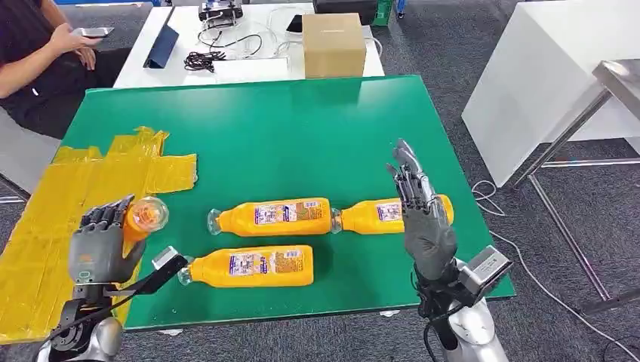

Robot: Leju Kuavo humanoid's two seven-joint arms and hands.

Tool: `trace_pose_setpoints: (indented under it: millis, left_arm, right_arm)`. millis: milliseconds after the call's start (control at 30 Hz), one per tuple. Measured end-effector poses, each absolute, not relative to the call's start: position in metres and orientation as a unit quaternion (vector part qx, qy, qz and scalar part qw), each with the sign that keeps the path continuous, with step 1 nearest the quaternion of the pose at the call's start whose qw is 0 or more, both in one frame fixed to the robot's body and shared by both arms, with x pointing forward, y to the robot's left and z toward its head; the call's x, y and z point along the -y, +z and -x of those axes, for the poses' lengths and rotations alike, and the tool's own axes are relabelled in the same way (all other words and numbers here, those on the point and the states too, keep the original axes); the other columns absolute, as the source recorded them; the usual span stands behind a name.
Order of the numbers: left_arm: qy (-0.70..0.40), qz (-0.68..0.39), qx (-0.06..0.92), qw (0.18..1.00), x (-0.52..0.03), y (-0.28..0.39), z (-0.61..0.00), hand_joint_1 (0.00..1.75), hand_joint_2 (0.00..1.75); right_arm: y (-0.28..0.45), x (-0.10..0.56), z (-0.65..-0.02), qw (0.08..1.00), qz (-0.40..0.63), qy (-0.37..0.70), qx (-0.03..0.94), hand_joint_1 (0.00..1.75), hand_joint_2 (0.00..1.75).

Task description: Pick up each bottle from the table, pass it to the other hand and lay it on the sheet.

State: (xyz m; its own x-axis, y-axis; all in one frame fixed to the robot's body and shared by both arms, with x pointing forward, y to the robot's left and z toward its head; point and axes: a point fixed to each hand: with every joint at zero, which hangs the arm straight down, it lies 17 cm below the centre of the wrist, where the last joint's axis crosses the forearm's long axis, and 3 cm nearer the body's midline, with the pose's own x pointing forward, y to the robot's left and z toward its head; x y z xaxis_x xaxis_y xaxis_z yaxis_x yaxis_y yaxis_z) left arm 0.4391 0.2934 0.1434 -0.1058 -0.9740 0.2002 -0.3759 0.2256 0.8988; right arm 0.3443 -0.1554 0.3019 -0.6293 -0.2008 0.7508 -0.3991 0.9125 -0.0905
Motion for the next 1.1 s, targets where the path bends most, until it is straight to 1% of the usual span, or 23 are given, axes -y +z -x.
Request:
trace_pose_setpoints:
  millis: [67, 100, 133, 167, 233, 300, 333, 433, 533, 633, 933, 1000, 1067, 1100]
  left_arm:
    - [-0.361, -0.510, 0.650, 0.432, -0.292, 0.136, -0.439, 1.75, 1.75]
    - [-0.364, -0.508, 0.648, 0.434, -0.292, 0.133, -0.439, 1.50, 1.75]
    - [-0.369, -0.506, 0.646, 0.436, -0.291, 0.130, -0.439, 0.10, 1.75]
    - [-0.377, -0.505, 0.642, 0.437, -0.291, 0.127, -0.439, 0.00, 0.00]
    - [-0.400, -0.512, 0.627, 0.430, -0.290, 0.120, -0.440, 0.00, 0.00]
    - [-0.413, -0.516, 0.610, 0.437, -0.294, 0.112, -0.441, 0.00, 0.00]
    - [-0.414, -0.516, 0.605, 0.442, -0.295, 0.109, -0.441, 0.00, 0.00]
    - [-0.422, -0.520, 0.594, 0.445, -0.296, 0.102, -0.444, 0.00, 0.00]
    - [-0.433, -0.528, 0.570, 0.456, -0.302, 0.092, -0.448, 0.00, 0.00]
    - [-0.437, -0.534, 0.551, 0.469, -0.309, 0.083, -0.451, 0.00, 0.00]
    - [-0.424, -0.523, 0.556, 0.487, -0.312, 0.076, -0.452, 0.00, 0.00]
    - [-0.380, -0.492, 0.594, 0.510, -0.313, 0.082, -0.452, 0.00, 0.00]
    - [-0.306, -0.445, 0.646, 0.540, -0.317, 0.092, -0.450, 0.00, 0.00]
    - [-0.256, -0.405, 0.676, 0.560, -0.320, 0.098, -0.449, 0.00, 0.00]
  right_arm:
    - [0.299, 0.155, -0.345, 0.401, -0.166, 0.129, 0.892, 0.00, 0.00]
    - [0.297, 0.155, -0.346, 0.402, -0.166, 0.130, 0.891, 0.00, 0.00]
    - [0.296, 0.155, -0.346, 0.404, -0.165, 0.131, 0.890, 0.00, 0.00]
    - [0.295, 0.155, -0.347, 0.406, -0.165, 0.133, 0.889, 0.00, 0.00]
    - [0.292, 0.153, -0.348, 0.412, -0.163, 0.138, 0.886, 0.00, 0.00]
    - [0.281, 0.148, -0.357, 0.432, -0.132, 0.163, 0.877, 0.00, 0.00]
    - [0.274, 0.145, -0.362, 0.443, -0.111, 0.178, 0.871, 0.00, 1.75]
    - [0.253, 0.134, -0.376, 0.467, -0.055, 0.222, 0.854, 0.00, 1.75]
    - [0.240, 0.125, -0.384, 0.482, -0.031, 0.242, 0.842, 0.00, 1.75]
    - [0.232, 0.116, -0.386, 0.489, -0.031, 0.251, 0.835, 0.00, 1.75]
    - [0.221, 0.110, -0.387, 0.498, -0.031, 0.261, 0.826, 0.00, 1.75]
    - [0.215, 0.111, -0.390, 0.505, -0.015, 0.269, 0.820, 0.00, 1.75]
    - [0.206, 0.112, -0.394, 0.511, 0.019, 0.287, 0.810, 0.00, 1.75]
    - [0.200, 0.113, -0.396, 0.514, 0.038, 0.299, 0.803, 0.00, 1.75]
